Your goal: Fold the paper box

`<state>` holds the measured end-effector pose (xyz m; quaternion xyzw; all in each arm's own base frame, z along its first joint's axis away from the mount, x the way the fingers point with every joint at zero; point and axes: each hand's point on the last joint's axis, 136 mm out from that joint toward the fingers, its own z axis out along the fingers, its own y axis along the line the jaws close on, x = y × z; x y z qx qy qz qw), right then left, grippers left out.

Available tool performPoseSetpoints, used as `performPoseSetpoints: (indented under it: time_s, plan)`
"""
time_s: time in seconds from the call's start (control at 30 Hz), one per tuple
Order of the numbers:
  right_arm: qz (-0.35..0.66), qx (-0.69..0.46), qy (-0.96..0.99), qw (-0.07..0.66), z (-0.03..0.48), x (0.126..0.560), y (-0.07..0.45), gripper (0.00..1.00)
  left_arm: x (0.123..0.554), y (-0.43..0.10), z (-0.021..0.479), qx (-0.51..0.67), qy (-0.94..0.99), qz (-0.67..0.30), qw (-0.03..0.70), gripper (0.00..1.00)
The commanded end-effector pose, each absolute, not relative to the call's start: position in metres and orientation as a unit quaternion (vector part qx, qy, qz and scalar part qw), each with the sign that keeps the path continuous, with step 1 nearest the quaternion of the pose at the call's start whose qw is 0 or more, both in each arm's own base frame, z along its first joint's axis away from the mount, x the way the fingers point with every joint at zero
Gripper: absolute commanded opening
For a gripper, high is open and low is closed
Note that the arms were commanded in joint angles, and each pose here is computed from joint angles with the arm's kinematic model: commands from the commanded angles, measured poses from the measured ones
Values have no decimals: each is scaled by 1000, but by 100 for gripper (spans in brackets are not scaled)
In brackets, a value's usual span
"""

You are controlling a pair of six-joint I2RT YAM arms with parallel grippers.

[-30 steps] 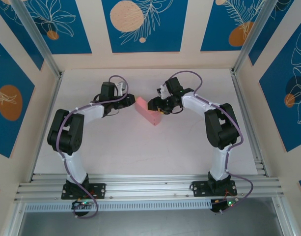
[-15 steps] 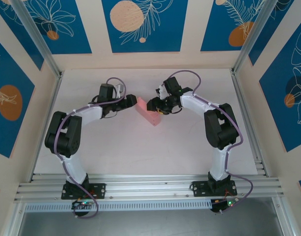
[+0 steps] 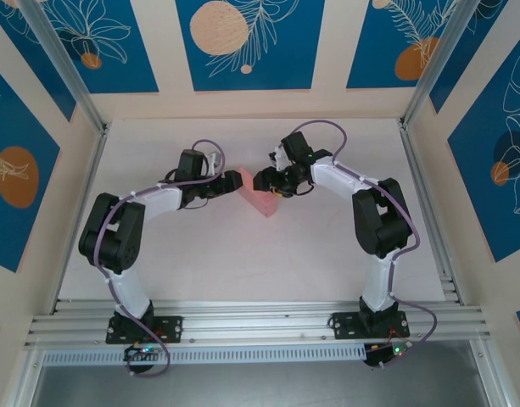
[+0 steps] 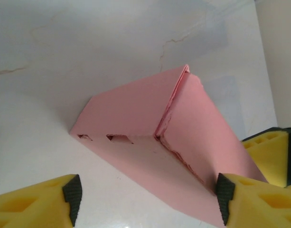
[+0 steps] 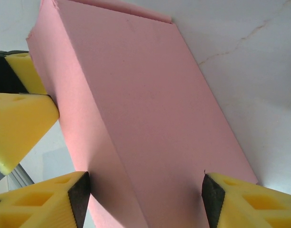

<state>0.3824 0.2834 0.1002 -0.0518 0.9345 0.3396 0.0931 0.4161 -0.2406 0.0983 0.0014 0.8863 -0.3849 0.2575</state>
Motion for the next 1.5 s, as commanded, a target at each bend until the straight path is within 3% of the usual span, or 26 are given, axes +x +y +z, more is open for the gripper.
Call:
performPoseSetpoints:
  time_s: [0.0, 0.1, 0.2, 1.03, 1.2, 1.4, 1.47]
  plan:
    - [321, -35, 944, 69, 96, 369, 276, 69, 406, -236, 61, -16, 910, -352, 218, 70]
    - [337, -38, 937, 88, 118, 368, 274, 78, 408, -237, 60, -16, 911, -351, 216, 68]
    - [351, -35, 931, 100, 133, 365, 271, 80, 409, -238, 61, -15, 910, -353, 217, 67]
    - [347, 27, 936, 63, 86, 350, 235, 70, 408, -235, 58, -18, 913, -344, 217, 67]
    - [341, 34, 938, 52, 73, 345, 232, 65, 408, -234, 57, -19, 914, -342, 217, 67]
    - [338, 44, 939, 38, 53, 335, 227, 48, 407, -231, 54, -19, 916, -336, 216, 67]
    - [339, 44, 939, 34, 49, 333, 227, 42, 407, -230, 54, -20, 917, -334, 217, 60]
